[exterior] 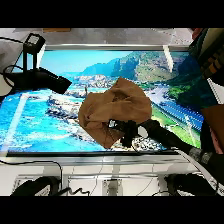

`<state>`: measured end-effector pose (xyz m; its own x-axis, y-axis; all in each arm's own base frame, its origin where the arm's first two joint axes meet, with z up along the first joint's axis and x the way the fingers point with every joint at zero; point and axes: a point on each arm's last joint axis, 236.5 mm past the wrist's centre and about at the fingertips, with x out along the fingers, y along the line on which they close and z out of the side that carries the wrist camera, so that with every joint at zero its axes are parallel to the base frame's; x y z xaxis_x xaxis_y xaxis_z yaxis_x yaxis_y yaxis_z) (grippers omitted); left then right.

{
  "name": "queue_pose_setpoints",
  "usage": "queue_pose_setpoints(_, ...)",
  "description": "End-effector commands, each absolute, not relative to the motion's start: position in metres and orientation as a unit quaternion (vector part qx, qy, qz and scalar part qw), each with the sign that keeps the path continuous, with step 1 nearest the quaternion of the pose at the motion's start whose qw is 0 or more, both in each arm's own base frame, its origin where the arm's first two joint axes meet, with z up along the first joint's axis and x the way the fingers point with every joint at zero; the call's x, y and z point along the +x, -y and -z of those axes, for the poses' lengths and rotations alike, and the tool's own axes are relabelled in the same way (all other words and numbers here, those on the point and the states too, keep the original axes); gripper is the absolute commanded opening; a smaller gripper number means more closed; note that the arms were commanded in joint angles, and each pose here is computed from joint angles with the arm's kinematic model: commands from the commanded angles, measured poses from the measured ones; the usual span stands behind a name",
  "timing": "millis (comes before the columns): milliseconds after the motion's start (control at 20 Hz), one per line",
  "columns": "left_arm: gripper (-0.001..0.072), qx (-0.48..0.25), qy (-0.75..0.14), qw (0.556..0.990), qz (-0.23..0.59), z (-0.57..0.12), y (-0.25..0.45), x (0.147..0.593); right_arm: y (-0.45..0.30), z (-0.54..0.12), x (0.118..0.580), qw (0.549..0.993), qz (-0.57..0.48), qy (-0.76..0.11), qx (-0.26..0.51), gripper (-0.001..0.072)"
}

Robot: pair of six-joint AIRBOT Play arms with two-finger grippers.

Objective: Fold the clothes and pants, and hang the long-sleeved shirts on hangers.

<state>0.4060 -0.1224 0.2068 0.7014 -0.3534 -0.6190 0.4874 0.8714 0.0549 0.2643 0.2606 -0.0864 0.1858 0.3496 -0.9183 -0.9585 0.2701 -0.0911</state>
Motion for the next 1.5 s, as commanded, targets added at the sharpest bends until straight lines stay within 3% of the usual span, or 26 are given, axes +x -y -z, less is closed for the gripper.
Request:
queue_pose_setpoints(0,0.0642,0.114,-0.312,0.916,0.225,-0.206,0.119,0.407,-0.274,0.09,0.284,0.705,-0.474,-0.38,-0.367,0.0595)
queue_pose_setpoints(250,0.0641,0.114,-0.312,0.916,0.225,-0.206,0.119,0.407,-0.283,0.089,0.281,0.704,-0.482,-0.369,-0.369,0.0587)
queue_pose_setpoints(500,0.0641,0.114,-0.312,0.916,0.225,-0.206,0.119,0.407,-0.302,0.09,0.255,0.657,-0.529,-0.329,-0.424,0.0582)
queue_pose_setpoints(600,0.0641,0.117,-0.312,0.916,0.223,-0.205,0.118,0.407,-0.294,0.095,0.245,0.632,-0.537,-0.345,-0.438,0.0509)
queue_pose_setpoints(750,0.0641,0.117,-0.312,0.916,0.223,-0.205,0.118,0.407,-0.284,0.097,0.234,0.611,-0.544,-0.366,-0.444,0.051)
queue_pose_setpoints(800,0.0641,0.117,-0.312,0.916,0.223,-0.205,0.118,0.407,-0.285,0.096,0.234,0.613,-0.544,-0.364,-0.442,0.0511)
queue_pose_setpoints(900,0.0641,0.117,-0.312,0.916,0.223,-0.205,0.118,0.407,-0.289,0.094,0.24,0.624,-0.54,-0.353,-0.44,0.0592)
queue_pose_setpoints(1150,0.0641,0.117,-0.312,0.916,0.223,-0.205,0.118,0.407,-0.311,0.076,0.27,0.694,-0.508,-0.307,-0.408,0.0588)
queue_pose_setpoints(1450,0.0642,0.117,-0.313,0.916,0.223,-0.205,0.118,0.407,-0.303,0.099,0.259,0.667,-0.516,-0.343,-0.413,0.059)
